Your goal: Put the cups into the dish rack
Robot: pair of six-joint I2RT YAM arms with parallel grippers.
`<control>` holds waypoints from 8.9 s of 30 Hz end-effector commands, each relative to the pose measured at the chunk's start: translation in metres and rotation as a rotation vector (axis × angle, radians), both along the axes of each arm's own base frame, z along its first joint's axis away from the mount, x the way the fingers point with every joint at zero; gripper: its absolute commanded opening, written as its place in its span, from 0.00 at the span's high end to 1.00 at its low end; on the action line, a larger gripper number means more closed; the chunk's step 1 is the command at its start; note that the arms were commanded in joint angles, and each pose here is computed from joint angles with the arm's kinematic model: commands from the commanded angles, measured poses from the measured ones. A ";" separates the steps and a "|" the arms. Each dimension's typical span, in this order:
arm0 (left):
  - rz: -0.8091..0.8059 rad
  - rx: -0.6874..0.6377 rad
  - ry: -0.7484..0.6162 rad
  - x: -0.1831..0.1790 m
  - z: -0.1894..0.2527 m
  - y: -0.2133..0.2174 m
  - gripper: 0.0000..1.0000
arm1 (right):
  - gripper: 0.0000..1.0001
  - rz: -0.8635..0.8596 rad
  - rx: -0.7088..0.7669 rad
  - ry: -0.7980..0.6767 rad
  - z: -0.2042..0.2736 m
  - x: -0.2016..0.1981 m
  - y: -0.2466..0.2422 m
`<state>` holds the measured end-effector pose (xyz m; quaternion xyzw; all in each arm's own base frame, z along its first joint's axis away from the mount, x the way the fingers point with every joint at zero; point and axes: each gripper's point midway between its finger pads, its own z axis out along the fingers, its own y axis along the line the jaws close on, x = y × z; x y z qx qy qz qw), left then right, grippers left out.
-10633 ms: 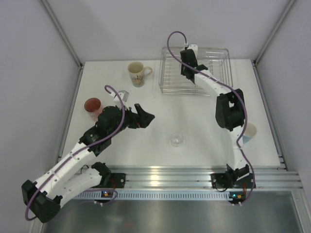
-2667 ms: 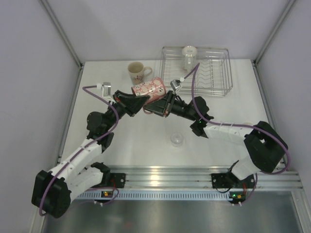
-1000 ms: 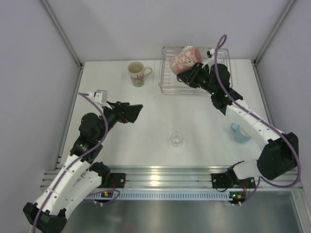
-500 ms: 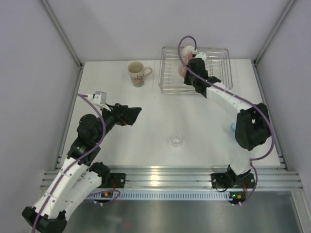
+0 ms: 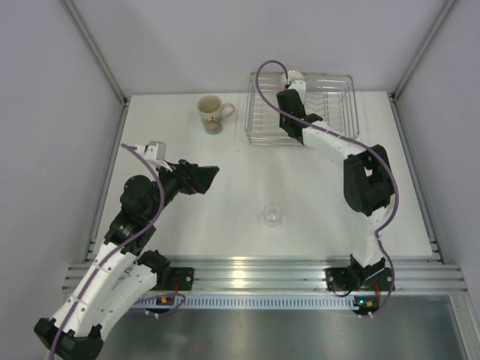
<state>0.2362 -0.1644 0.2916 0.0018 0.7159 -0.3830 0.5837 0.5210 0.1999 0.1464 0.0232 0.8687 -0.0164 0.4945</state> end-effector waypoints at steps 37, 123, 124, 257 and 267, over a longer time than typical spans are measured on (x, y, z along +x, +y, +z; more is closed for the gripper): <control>0.011 -0.018 -0.027 0.002 0.010 0.001 0.02 | 0.92 -0.068 0.041 -0.036 -0.001 0.025 -0.007; 0.040 0.023 0.082 0.013 -0.009 0.000 0.03 | 0.56 -0.572 0.525 0.027 0.116 -0.164 -0.154; 0.038 0.021 0.084 0.013 -0.009 0.000 0.03 | 0.57 -0.659 0.494 0.078 0.106 -0.183 -0.167; -0.834 -0.323 -0.039 -0.064 0.071 -0.155 0.29 | 1.00 1.066 1.513 -0.468 0.288 -0.332 0.085; -0.807 -0.376 -0.020 -0.062 0.074 -0.156 0.56 | 1.00 1.055 1.505 -0.421 0.269 -0.329 0.090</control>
